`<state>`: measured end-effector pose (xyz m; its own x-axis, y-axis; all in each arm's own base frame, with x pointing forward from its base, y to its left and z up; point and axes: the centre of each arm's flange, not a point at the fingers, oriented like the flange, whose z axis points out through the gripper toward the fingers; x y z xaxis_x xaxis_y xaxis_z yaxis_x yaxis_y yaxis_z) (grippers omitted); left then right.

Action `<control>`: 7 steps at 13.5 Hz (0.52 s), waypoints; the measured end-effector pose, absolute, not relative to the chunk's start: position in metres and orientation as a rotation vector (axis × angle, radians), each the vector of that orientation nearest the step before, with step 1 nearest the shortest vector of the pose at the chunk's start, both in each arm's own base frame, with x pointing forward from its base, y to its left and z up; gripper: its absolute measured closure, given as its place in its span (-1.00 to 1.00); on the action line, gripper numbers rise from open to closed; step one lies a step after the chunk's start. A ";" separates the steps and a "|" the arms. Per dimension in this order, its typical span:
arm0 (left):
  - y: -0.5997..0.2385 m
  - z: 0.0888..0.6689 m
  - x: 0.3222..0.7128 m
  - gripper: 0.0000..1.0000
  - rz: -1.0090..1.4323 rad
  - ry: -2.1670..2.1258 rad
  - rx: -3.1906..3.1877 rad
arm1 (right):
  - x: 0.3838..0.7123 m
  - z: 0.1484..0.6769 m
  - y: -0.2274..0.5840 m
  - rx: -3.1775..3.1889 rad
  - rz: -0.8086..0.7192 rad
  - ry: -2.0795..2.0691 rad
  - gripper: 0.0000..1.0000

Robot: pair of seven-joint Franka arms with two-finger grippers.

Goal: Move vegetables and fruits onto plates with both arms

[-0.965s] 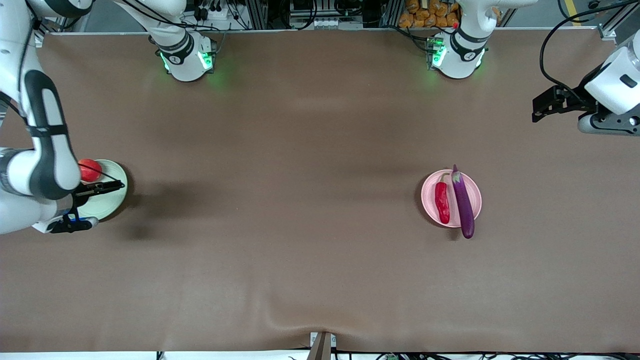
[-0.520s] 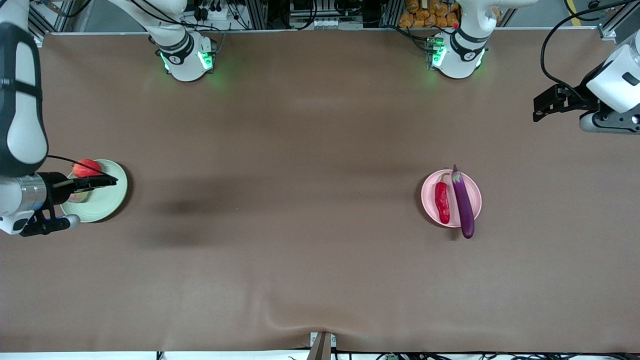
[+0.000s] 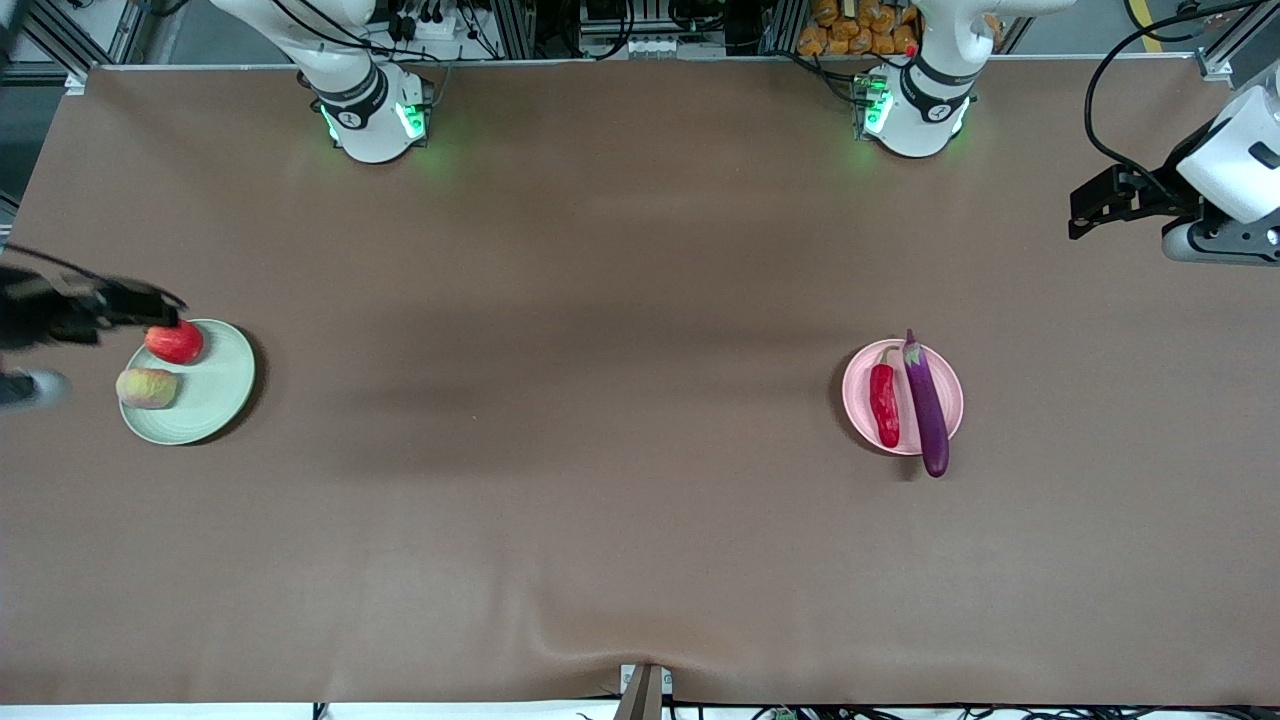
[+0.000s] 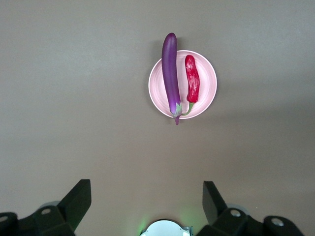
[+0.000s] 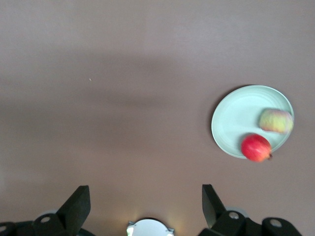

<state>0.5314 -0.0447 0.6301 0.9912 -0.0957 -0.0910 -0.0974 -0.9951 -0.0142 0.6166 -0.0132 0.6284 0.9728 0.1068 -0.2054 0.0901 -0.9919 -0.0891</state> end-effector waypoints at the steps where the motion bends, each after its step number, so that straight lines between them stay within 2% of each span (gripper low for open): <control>1: -0.042 0.630 0.532 -1.00 0.142 0.147 -3.117 | 0.602 0.650 -0.007 -3.060 0.295 -0.093 -1.00; 4: -0.039 0.630 0.532 -1.00 0.144 0.138 -3.117 | 0.568 0.682 0.003 -3.094 0.243 -0.026 -1.00; 7: -0.036 0.630 0.532 -1.00 0.146 0.131 -3.118 | 0.553 0.679 -0.003 -3.106 0.202 0.011 -1.00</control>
<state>0.5318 -0.0362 0.6297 0.9921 -0.0828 -0.0937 -0.0845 -0.9963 -0.0137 0.5528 -0.0029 0.6791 0.9916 -0.0050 -0.1293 -0.0088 -0.9995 -0.0289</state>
